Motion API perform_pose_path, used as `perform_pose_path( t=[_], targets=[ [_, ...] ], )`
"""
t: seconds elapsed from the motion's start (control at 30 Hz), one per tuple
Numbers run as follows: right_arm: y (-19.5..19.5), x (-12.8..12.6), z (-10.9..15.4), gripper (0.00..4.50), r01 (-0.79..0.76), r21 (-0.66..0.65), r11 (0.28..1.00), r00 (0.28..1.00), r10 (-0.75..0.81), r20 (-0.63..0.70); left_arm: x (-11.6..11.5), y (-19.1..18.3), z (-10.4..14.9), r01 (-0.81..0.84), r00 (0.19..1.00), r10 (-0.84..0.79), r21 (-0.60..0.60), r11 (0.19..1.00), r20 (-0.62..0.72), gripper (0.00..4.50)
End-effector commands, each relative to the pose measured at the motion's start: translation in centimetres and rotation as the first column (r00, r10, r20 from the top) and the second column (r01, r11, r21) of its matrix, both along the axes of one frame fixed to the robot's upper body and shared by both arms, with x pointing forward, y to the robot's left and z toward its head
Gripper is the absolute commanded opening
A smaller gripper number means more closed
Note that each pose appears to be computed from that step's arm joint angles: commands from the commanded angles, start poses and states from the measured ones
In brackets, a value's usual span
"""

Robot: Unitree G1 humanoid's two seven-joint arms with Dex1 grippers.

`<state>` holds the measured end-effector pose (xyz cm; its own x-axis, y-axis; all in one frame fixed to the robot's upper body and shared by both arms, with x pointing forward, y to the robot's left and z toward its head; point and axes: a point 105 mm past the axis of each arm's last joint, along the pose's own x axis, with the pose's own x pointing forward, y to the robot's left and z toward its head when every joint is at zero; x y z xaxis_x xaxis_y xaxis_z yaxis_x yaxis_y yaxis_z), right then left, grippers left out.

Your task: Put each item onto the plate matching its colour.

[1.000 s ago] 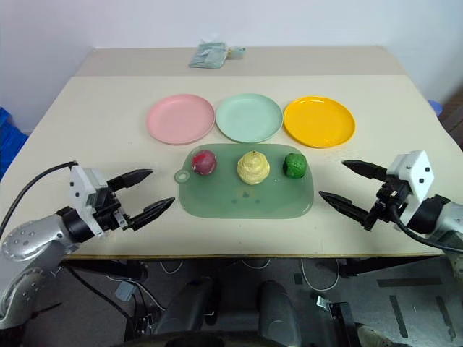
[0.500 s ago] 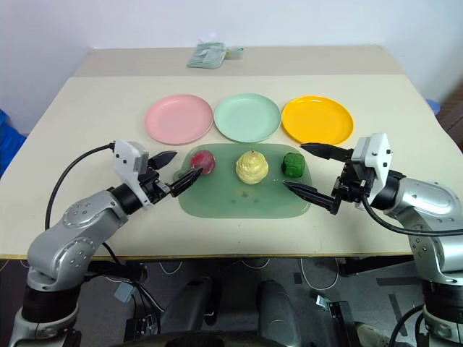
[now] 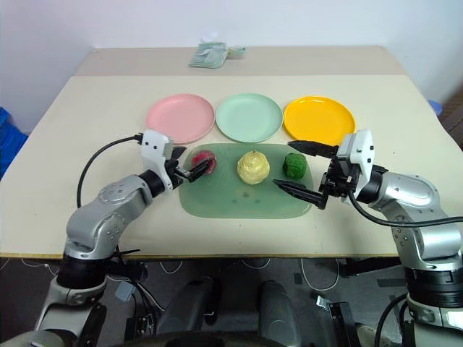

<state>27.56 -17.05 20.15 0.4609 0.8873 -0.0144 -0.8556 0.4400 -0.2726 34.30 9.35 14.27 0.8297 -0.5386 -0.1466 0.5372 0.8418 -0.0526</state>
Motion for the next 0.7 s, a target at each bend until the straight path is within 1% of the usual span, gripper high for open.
perform_pose_path(
  t=[0.03,0.17,0.27,0.37,0.4,0.43,0.53,0.63,0.7],
  targets=[
    [0.0,-0.1,1.4,4.45,-0.002,0.013,1.000,0.998,0.001,0.065,1.0,-1.0,0.6,-0.012,1.000,0.011,0.019,1.000,0.017,4.50],
    [0.0,-0.2,1.3,4.45,0.004,0.015,1.000,0.998,-0.005,0.069,2.2,-2.0,0.2,-0.020,1.000,0.019,0.035,0.999,0.003,4.50],
    [-0.1,-0.2,1.3,4.50,0.011,0.017,1.000,0.997,-0.012,0.071,2.4,-2.4,-0.5,-0.008,1.000,0.009,0.053,0.999,-0.019,3.65],
    [-0.2,-0.3,1.4,4.50,0.020,0.017,1.000,0.997,-0.021,0.075,2.4,-2.2,-1.2,-0.012,0.999,0.015,0.075,0.997,-0.036,2.15],
    [-0.3,-0.3,1.4,4.50,0.023,0.017,1.000,0.997,-0.024,0.075,2.4,-2.1,-1.3,-0.015,0.999,0.018,0.077,0.997,-0.041,1.86],
    [-0.4,-0.4,1.4,4.50,0.026,0.018,1.000,0.997,-0.027,0.075,2.4,-2.0,-1.5,-0.018,0.999,0.022,0.085,0.996,-0.042,1.79],
    [-0.4,-0.5,1.3,4.50,0.034,0.018,0.999,0.997,-0.035,0.075,2.5,-1.7,-1.5,-0.034,0.999,0.037,0.095,0.995,-0.026,1.79],
    [-0.3,-0.5,1.3,4.50,0.037,0.020,0.999,0.996,-0.038,0.080,3.1,-1.4,0.1,-0.076,0.997,0.074,0.053,0.996,0.037,1.79],
    [-0.2,-0.4,1.4,4.50,0.038,0.023,0.999,0.996,-0.040,0.084,3.9,-0.7,1.7,-0.126,0.989,0.125,0.007,0.992,0.083,1.79]
  ],
)
